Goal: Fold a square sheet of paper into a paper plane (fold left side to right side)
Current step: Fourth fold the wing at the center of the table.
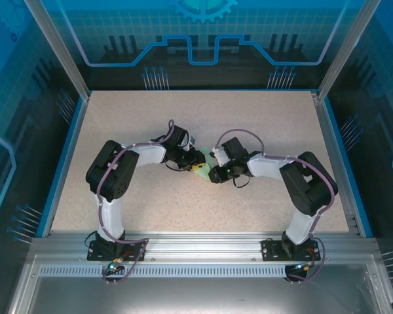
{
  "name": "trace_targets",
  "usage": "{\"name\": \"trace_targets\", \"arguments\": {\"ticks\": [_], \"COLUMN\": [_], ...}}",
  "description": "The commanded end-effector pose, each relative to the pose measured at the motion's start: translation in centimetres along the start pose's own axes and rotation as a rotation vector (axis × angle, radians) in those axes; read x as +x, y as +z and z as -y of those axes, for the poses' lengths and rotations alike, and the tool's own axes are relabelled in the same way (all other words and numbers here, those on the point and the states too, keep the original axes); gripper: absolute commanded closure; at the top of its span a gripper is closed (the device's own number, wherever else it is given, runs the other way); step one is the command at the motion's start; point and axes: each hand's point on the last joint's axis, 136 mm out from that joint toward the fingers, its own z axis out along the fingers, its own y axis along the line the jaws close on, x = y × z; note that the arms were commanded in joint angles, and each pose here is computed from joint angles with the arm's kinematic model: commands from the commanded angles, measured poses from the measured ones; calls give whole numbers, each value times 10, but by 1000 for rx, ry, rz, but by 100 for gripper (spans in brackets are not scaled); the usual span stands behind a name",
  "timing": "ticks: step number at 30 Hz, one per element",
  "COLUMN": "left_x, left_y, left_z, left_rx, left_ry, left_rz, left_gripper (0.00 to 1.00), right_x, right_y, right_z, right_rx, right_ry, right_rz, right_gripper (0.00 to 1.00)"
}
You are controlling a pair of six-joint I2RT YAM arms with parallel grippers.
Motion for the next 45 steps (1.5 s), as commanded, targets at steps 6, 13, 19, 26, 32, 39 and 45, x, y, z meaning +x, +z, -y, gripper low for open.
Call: {"name": "trace_targets", "arguments": {"ticks": [6,13,19,26,32,39,45], "left_x": [6,6,6,5,5,6,6], "left_y": [5,5,4,2,3,-2,-12], "left_z": [-3,-2,-1,3,7,8,8], "left_rx": [-3,-2,-3,9,25,20,-4], "left_ry": [3,5,6,15,28,43,61], "left_rz": [-19,-17,-16,-13,-14,1,29], "left_gripper": [69,69,68,66,65,65,66], "right_x": [-13,-15,-14,-9,-3,-1,-2], "right_y": [-34,-23,-10,2,6,3,-3], "right_z": [-1,-2,-10,-15,-11,-5,-3], "right_rx": [-203,-196,-207,-207,-185,-173,-200], "right_ry": [145,128,113,106,118,145,170], "right_rz": [52,16,-18,-53,-69,-51,-19], "right_gripper": [58,59,59,66,77,91,94]}}
